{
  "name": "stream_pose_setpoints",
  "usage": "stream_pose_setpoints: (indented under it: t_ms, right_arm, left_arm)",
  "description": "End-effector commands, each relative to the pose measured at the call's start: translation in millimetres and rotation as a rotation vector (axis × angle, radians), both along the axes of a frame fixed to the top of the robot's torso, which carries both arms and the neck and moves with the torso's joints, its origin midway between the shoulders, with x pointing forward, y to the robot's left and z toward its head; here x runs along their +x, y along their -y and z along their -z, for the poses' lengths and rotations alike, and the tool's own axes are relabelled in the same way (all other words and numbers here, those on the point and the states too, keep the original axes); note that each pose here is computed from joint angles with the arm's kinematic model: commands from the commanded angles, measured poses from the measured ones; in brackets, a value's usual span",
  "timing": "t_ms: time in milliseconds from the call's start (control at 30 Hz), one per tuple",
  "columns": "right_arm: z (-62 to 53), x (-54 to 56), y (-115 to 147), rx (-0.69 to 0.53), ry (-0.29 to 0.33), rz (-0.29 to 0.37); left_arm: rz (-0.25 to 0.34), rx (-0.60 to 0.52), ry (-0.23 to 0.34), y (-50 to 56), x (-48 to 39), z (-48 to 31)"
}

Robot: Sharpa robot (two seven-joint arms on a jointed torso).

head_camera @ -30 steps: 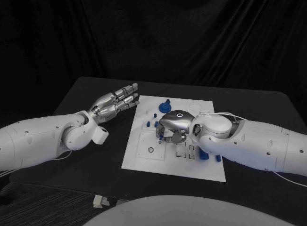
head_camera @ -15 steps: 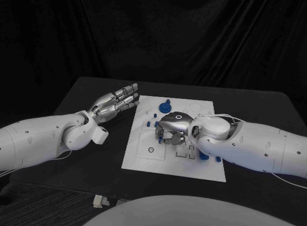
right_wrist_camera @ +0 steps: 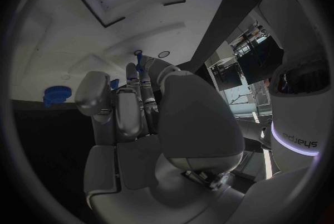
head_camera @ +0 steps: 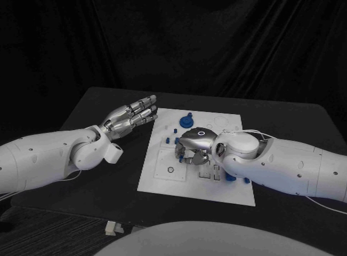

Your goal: Assemble the parts on the task board

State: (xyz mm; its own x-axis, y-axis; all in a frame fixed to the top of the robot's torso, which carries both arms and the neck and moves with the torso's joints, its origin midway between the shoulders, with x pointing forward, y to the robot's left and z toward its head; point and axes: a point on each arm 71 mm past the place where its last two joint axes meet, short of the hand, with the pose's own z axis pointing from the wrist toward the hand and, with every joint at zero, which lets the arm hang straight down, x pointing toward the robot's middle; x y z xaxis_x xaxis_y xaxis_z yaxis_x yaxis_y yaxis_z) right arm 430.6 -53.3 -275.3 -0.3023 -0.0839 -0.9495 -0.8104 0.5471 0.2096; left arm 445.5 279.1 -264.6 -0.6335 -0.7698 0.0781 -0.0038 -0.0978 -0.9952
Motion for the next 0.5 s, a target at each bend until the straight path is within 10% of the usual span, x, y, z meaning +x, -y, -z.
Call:
stream_pose_setpoints:
  t_ms: [33, 500]
  right_arm:
    - [2.8, 0.3, 0.2, -0.02, -0.009, 0.018]
    - [4.6, 1.4, 1.6, -0.042, 0.008, 0.027]
  left_arm:
    - [0.013, -0.021, -0.004, 2.3, -0.5, -0.2]
    - [0.023, -0.022, -0.013, 3.8, -0.6, 0.8]
